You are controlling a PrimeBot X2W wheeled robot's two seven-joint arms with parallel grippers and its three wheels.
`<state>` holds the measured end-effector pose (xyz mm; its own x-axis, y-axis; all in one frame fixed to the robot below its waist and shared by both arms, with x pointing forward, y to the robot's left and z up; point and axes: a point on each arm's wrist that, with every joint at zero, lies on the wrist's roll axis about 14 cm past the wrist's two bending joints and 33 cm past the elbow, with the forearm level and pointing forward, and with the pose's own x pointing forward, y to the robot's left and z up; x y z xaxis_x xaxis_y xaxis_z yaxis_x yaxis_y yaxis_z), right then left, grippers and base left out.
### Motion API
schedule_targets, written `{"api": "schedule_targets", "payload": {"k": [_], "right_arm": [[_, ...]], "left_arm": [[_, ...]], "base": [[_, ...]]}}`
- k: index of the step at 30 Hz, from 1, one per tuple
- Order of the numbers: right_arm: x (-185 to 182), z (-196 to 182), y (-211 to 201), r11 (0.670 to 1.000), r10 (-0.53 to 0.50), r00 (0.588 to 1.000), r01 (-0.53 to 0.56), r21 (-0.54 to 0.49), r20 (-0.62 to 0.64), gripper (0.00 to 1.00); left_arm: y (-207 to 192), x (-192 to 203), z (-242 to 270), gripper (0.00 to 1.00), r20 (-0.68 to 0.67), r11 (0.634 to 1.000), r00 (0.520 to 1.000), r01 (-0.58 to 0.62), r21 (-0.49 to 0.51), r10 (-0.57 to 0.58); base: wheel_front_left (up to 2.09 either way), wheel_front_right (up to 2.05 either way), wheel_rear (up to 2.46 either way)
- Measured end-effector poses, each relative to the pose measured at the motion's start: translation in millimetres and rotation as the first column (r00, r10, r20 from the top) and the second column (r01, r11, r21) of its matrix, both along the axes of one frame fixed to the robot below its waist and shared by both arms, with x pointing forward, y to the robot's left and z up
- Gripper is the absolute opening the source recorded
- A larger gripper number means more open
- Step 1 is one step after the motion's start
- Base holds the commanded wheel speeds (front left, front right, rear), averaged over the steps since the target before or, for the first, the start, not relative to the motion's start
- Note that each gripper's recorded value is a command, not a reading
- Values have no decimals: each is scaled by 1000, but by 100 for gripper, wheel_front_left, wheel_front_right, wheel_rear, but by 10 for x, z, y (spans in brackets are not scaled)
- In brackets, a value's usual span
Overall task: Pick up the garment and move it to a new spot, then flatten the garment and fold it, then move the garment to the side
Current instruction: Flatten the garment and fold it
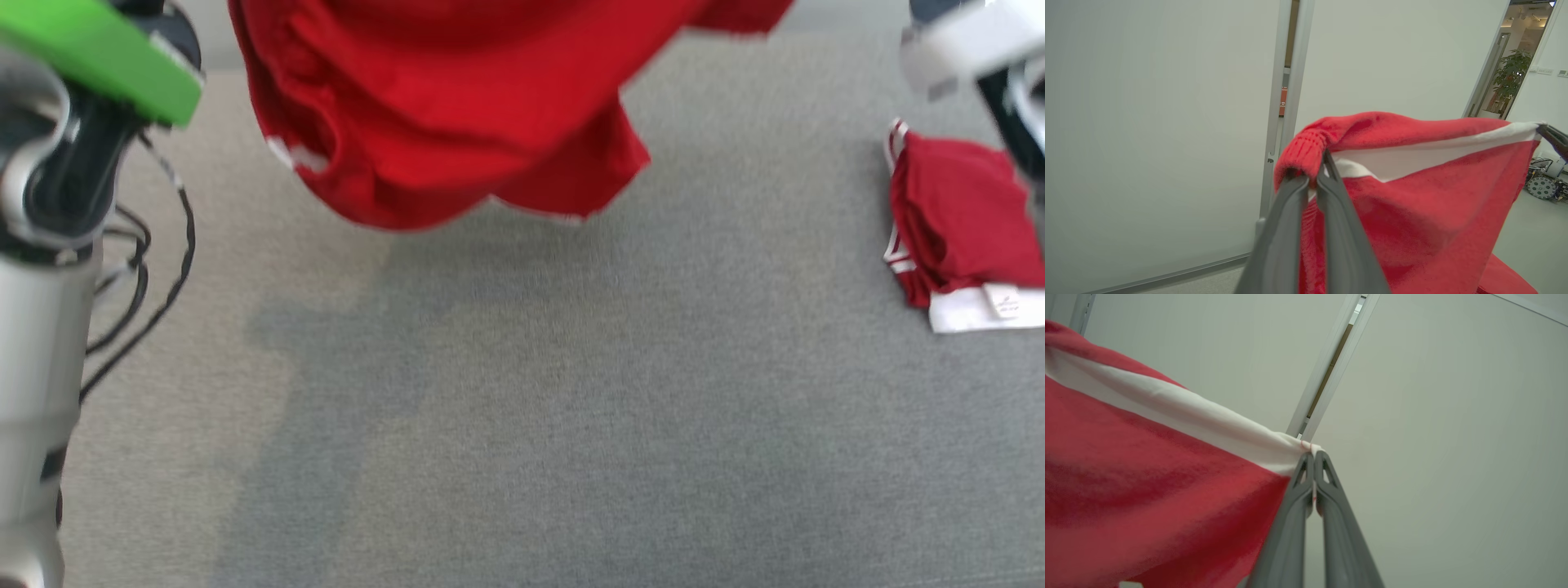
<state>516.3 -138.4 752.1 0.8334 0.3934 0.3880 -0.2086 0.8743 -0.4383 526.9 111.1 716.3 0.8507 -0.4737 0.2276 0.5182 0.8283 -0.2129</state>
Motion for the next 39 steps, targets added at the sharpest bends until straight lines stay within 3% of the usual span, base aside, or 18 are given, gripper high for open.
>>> {"api": "schedule_targets", "payload": {"k": [3, 6, 11, 14, 19, 23, 29, 33, 39], "right_arm": [[502, -97, -7, 1000, -21, 998, 21, 5, -51, 0], [952, -135, -5, 998, -52, 997, 49, -41, -52, 0], [1544, -209, -48, 996, -70, 997, 71, 57, -26, 0], [1791, -539, -35, 994, -71, 996, 76, 85, -52, 0], [2022, -1499, 7, 993, -77, 973, 94, 69, -215, 0], [1926, -2435, -5, 995, -93, 912, 102, 1, -399, 0], [1540, -3105, -34, 995, -90, 841, 58, -76, -534, 0], [1199, -3304, 0, 996, -60, 801, 11, -86, -596, 0], [825, -3209, 2, 995, -23, 778, -45, -93, -628, 0]], "left_arm": [[-7, 447, -258, 0, -53, 999, 998, -25, 39, 27], [63, 914, -249, 0, -26, 996, 996, -91, 14, 91], [141, 1557, -279, 0, 53, 981, 980, -188, -58, 191], [160, 1833, -495, 0, 53, 970, 972, -221, -102, 227], [-33, 2070, -1311, 0, -52, 968, 975, -221, -122, 217], [-233, 1983, -2074, 0, -197, 972, 964, -204, -115, 179], [-455, 1468, -2787, 0, -332, 992, 938, -119, -47, 97], [-441, 1037, -3015, 0, -372, 998, 927, -46, 32, 55], [-252, 576, -2951, 0, -372, 993, 928, 5, 117, 39]], "base": [[0, 0, 0], [0, 0, 0], [0, 0, 0], [0, 0, 0], [0, 0, 0], [0, 0, 0], [0, 0, 0], [0, 0, 0], [0, 0, 0]]}}
